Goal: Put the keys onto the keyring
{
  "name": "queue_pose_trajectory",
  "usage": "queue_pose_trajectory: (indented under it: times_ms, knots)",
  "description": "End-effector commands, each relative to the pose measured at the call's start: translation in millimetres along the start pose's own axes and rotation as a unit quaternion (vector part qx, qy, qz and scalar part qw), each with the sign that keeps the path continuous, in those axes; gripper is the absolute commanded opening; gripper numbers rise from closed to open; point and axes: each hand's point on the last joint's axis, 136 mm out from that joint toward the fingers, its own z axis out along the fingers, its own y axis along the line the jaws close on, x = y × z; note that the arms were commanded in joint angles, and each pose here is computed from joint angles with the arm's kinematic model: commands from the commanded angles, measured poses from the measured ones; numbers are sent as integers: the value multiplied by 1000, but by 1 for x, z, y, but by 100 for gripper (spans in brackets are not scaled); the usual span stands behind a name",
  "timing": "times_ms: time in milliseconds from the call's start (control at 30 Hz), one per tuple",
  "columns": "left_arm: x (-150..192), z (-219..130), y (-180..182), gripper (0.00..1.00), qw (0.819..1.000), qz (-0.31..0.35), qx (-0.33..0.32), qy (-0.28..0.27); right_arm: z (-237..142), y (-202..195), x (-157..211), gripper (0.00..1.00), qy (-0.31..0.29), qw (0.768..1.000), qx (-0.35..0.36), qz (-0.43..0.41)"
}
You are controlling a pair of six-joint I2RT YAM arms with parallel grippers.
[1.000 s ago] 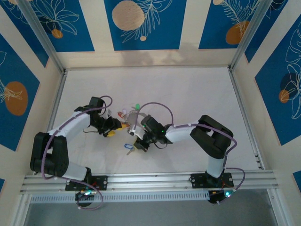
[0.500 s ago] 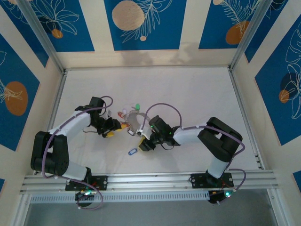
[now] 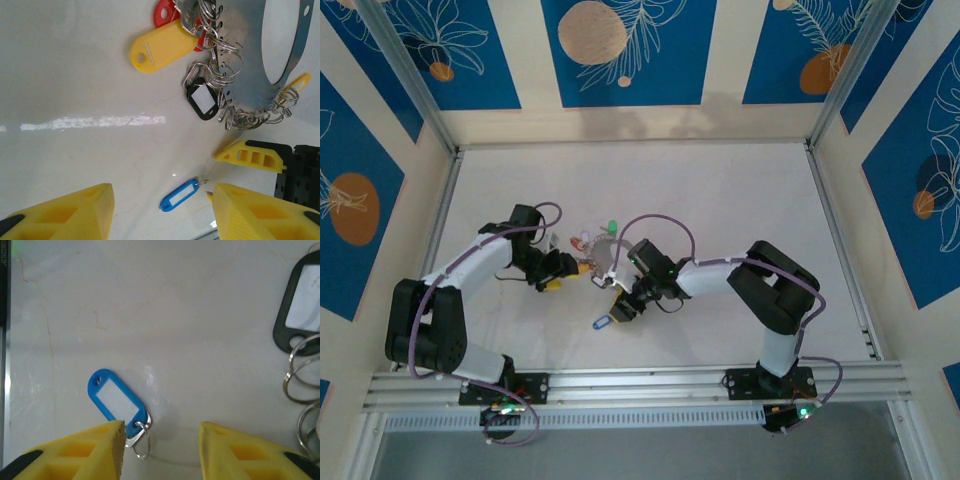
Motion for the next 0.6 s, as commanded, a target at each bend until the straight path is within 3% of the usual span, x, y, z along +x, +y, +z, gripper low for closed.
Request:
queue_pose_trajectory:
  times_ms: [0, 300, 567]
  knots:
    - [4, -7, -4, 54, 1000, 20, -2, 4, 5, 4, 15, 44, 42, 999, -9, 1]
    - [5, -6, -4, 54, 1000, 23, 4, 3, 7, 15, 27, 42, 88, 996, -23, 2]
    - [5, -4, -4, 54, 1000, 22, 6, 5, 9, 22, 35, 34, 119, 992, -34, 6]
